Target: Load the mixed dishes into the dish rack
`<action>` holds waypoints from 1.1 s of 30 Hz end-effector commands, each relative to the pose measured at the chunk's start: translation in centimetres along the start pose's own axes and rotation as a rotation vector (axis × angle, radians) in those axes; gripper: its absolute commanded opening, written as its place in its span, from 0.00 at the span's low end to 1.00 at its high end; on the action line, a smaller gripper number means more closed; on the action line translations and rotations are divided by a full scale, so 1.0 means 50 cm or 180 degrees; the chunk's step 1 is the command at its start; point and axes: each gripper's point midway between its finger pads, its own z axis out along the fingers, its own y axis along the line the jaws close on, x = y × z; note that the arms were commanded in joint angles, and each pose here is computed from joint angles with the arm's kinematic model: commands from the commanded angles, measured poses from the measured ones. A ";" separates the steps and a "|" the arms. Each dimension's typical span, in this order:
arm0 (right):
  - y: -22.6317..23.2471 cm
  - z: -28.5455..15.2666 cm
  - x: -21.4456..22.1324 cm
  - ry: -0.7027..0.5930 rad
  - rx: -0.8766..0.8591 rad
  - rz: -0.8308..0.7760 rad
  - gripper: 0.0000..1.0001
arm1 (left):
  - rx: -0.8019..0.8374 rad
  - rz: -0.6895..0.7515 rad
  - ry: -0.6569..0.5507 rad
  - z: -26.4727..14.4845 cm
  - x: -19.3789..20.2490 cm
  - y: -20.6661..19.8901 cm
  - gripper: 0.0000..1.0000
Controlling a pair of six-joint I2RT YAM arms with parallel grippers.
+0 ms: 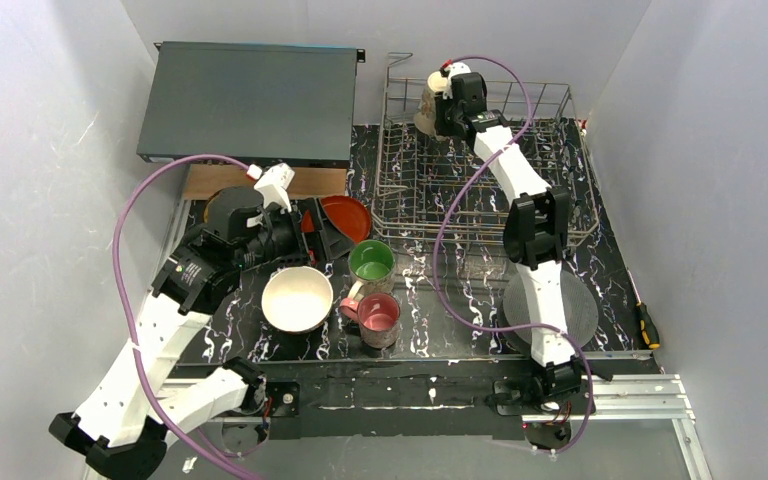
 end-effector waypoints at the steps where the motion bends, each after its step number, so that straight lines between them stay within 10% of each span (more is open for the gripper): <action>1: 0.006 -0.038 -0.177 -0.0866 -0.0070 -0.0081 0.01 | 0.0017 0.0058 -0.0072 -0.013 -0.015 -0.009 0.98; 9: 0.015 -0.033 -0.170 -0.0853 -0.0177 -0.0324 0.01 | 0.0013 0.0045 -0.0051 -0.010 -0.014 -0.009 0.98; 20: 0.012 -0.027 -0.157 -0.0787 -0.0151 -0.0323 0.62 | 0.0025 0.0021 -0.0034 -0.008 -0.010 -0.008 0.98; 33: 0.022 -0.099 -0.209 -0.0867 -0.0155 -0.0180 0.82 | 0.0062 -0.0022 -0.0035 -0.011 -0.008 -0.013 0.98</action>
